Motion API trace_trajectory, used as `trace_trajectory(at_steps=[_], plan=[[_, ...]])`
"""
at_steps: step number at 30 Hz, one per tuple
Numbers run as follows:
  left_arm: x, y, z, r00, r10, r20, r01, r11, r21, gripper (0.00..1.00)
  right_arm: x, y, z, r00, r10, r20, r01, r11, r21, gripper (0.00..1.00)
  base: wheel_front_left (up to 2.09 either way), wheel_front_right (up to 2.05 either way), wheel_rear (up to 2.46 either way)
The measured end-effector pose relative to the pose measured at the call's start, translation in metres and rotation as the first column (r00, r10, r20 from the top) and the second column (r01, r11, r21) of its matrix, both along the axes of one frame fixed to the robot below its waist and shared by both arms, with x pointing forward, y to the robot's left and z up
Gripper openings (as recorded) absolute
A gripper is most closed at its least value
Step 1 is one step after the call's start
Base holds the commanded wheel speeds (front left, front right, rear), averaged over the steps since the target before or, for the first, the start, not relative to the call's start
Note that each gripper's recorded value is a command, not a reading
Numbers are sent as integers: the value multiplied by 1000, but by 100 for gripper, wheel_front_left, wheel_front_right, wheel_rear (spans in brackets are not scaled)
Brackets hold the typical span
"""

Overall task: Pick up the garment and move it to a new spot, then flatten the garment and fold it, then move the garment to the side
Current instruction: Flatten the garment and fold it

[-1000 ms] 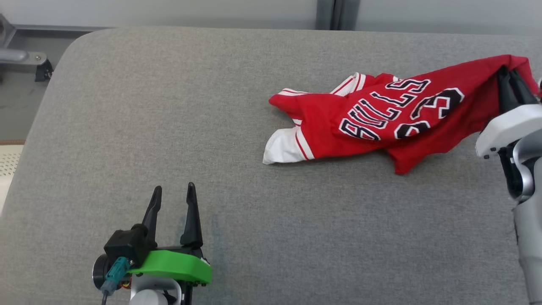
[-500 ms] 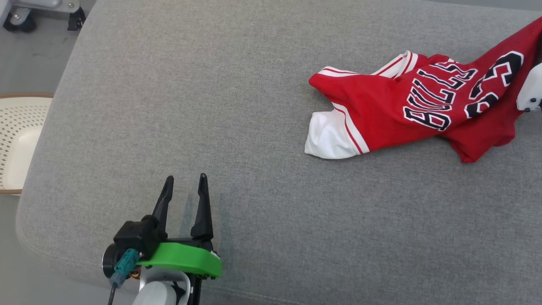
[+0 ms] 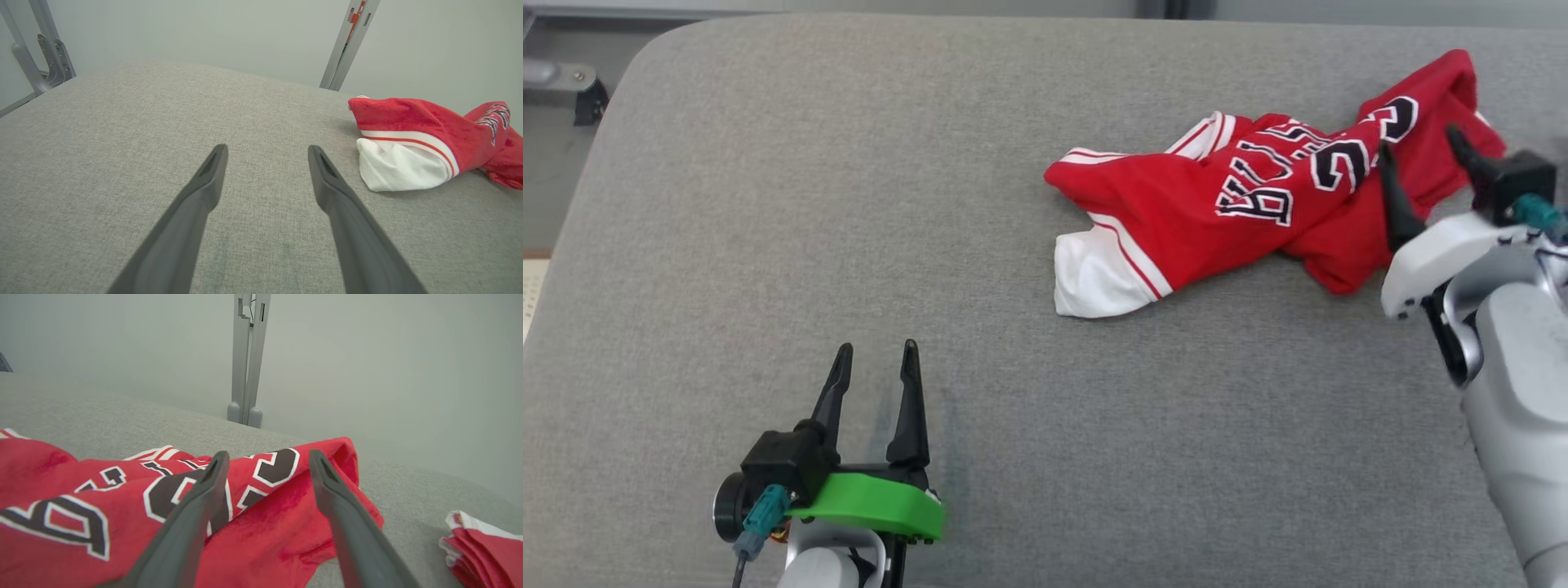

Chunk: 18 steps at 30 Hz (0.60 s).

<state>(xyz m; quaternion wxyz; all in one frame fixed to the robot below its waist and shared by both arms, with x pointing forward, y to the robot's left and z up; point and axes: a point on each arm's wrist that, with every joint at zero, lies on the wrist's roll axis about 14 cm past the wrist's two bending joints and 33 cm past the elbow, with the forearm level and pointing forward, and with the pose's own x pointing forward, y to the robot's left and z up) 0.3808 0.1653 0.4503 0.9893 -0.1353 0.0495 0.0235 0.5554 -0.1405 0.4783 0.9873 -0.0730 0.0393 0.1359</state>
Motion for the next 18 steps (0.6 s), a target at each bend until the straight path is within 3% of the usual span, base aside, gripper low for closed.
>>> trace_trajectory(at_steps=[9, 18], plan=[[7, -27, 13, 995, -83, 47, 84, 996, -9, 100, -79, 2, -33, 989, 43, -139, -38, 998, 40, 100, 0, 0, 0], [10, -19, 8, 998, -63, 31, 63, 998, -5, 100, -72, 19, -62, 966, 80, -244, -84, 996, -9, 100, 0, 0, 0]])
